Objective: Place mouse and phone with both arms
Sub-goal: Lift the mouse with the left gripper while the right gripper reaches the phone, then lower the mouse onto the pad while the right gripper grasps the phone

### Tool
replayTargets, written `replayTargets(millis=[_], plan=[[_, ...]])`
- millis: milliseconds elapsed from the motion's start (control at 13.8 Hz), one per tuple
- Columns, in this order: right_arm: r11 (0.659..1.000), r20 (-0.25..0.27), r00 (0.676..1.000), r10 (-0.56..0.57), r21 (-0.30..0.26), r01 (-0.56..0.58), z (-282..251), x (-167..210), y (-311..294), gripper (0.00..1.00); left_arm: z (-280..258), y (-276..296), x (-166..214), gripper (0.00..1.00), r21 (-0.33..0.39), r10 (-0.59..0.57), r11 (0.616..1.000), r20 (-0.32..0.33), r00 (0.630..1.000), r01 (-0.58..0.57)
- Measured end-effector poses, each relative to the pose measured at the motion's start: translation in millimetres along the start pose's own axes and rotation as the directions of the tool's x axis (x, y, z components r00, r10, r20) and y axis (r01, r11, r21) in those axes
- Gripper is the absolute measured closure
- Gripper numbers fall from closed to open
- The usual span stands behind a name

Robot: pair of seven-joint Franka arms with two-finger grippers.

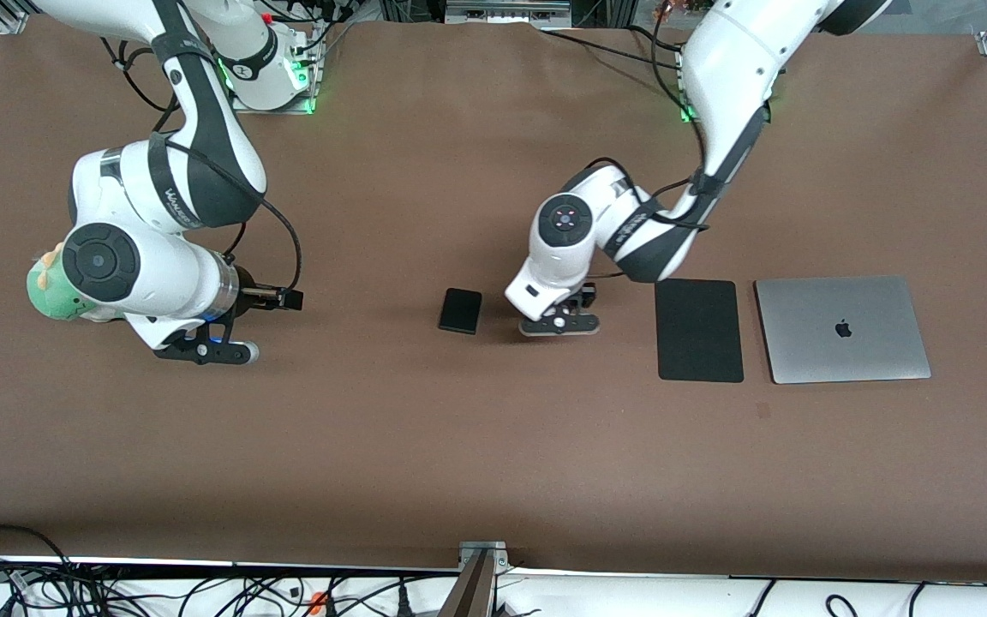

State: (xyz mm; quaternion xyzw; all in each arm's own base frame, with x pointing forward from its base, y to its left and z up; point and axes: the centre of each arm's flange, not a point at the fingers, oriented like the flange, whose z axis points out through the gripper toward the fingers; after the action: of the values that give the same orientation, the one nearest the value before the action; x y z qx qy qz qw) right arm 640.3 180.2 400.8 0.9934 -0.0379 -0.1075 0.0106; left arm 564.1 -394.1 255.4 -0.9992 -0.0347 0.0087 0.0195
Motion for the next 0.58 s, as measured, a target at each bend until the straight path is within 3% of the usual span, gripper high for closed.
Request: replayTargets(millis=[290,580], plan=[[1.0,-0.031,0.999,0.025,0.007,-0.025,2,0,-16,0.0,-31,-112,60,0.39,0.04,0.094,0.994,0.062,0.994,-0.097],[0.995,-0.055,0.993,0.104,-0.001,-0.104,34,-10,-83,0.0,-10,-233,102,0.39,0.03,0.115,0.992,0.131,0.985,-0.12]])
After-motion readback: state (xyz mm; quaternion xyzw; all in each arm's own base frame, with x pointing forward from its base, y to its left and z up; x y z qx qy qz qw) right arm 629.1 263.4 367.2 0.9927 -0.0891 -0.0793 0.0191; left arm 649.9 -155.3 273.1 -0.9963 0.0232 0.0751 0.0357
